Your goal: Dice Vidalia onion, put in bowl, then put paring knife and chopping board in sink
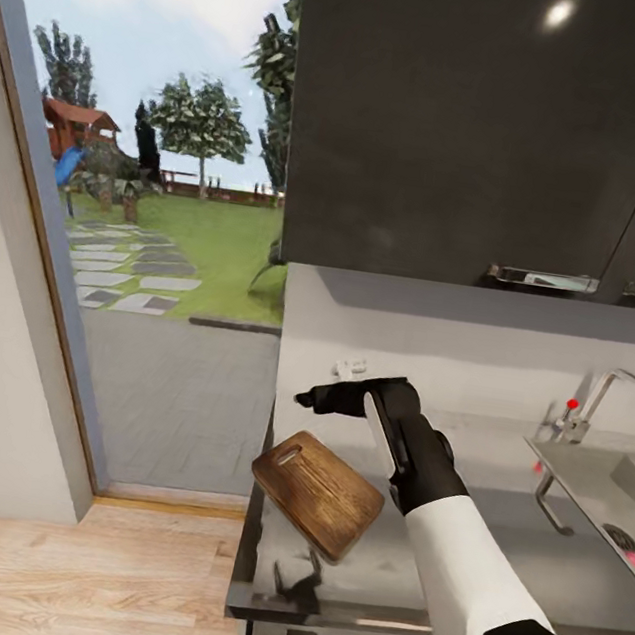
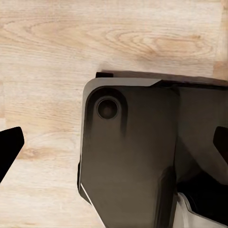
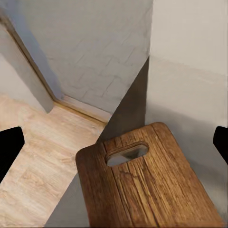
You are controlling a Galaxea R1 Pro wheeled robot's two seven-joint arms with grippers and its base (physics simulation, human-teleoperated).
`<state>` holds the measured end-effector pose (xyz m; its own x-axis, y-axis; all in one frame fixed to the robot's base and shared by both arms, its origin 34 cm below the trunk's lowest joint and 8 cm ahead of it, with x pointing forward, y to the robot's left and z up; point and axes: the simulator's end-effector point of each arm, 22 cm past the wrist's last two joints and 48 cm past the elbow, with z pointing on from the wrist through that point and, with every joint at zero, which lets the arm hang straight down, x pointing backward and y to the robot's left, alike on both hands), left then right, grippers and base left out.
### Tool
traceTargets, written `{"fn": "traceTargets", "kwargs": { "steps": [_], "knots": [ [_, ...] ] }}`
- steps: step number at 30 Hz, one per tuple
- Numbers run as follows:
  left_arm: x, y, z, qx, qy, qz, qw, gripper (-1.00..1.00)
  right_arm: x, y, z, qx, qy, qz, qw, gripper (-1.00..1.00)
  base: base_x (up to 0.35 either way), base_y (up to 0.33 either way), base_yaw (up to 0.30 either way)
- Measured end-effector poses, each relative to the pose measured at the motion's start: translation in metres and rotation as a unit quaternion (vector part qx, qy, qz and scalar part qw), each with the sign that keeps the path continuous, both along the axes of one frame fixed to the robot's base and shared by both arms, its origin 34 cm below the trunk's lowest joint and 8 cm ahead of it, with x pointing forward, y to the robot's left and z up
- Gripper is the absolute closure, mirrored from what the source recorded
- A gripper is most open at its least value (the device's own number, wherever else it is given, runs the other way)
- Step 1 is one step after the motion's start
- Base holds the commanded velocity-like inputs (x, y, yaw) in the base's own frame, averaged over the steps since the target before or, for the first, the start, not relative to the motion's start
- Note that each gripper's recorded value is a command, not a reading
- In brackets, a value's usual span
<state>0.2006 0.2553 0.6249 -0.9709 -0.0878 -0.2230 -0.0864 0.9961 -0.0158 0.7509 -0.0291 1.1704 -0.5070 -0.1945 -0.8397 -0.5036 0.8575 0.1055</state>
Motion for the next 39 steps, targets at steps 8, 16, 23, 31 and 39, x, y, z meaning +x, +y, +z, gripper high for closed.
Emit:
{"fn": "traceTargets", "kwargs": {
  "steps": [8, 16, 23, 31, 39],
  "knots": [
    [-0.002, 0.0, 0.0, 0.0, 0.002, 0.0, 1.0, -1.0, -0.022, -0.004, -0.026, -0.038, 0.019, 0.079, 0.9959, -1.0, 0.002, -0.001, 0.0],
    [-0.004, 0.0, -0.001, 0.0, 0.004, 0.0, 1.0, -1.0, -0.018, -0.041, -0.037, -0.057, 0.028, 0.073, 0.9953, -1.0, 0.0, 0.0, 0.0],
    [-0.004, 0.0, -0.001, 0.0, 0.004, 0.0, 1.0, -1.0, -0.024, -0.037, -0.047, -0.084, 0.029, 0.088, 0.9921, -1.0, 0.0, 0.0, 0.0],
    [-0.004, 0.0, -0.001, 0.0, 0.004, 0.0, 1.0, -1.0, -0.032, -0.029, -0.059, -0.111, 0.029, 0.108, 0.9875, -1.0, 0.0, 0.0, 0.0],
    [-0.003, 0.0, 0.0, 0.0, 0.003, 0.0, 1.0, -1.0, -0.029, -0.035, -0.058, -0.115, 0.021, 0.107, 0.9874, -1.0, 0.081, 0.0, 0.0]
  ]
}}
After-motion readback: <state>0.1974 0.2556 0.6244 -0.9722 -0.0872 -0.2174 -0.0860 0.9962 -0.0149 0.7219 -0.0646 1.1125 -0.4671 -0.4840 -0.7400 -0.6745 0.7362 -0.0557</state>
